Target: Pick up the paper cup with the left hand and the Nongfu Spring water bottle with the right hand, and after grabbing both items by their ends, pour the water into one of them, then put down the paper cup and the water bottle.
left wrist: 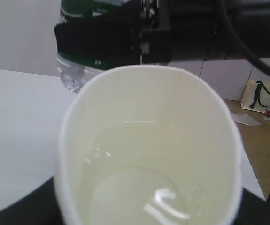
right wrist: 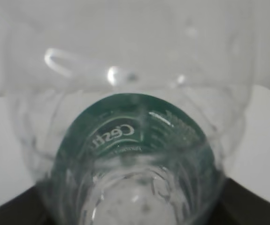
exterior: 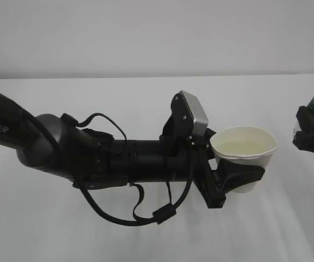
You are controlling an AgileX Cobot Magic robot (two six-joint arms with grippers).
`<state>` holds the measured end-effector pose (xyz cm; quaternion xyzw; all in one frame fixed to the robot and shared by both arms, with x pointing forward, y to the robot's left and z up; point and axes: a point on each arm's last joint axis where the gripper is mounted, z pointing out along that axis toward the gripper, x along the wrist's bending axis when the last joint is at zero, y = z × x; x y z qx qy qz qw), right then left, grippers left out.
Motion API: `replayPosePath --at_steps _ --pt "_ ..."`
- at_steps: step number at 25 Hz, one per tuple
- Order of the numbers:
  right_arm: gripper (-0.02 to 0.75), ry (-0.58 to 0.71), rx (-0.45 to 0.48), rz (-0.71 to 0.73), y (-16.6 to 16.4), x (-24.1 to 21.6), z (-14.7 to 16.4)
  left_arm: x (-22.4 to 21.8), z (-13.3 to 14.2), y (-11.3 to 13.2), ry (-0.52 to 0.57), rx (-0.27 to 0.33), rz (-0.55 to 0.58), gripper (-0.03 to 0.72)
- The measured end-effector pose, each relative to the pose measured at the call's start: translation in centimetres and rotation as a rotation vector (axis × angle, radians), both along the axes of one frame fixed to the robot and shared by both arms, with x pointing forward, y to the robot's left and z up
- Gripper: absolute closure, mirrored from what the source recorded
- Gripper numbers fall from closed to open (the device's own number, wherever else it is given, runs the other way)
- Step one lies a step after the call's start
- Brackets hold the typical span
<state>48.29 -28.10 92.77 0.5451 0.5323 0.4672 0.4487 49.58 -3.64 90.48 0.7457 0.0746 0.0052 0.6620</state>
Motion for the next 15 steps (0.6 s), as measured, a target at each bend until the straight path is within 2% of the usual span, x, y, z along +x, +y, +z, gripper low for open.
replayPosePath --at_steps 7,15 --pt "0.300 0.085 -0.009 0.000 0.2 1.6 -2.6 0.0 0.0 0.0 -0.006 0.001 -0.001 0.265" --pt "0.300 0.128 0.038 -0.012 0.5 4.9 -5.4 0.0 0.0 0.0 -0.010 0.001 -0.001 0.265"
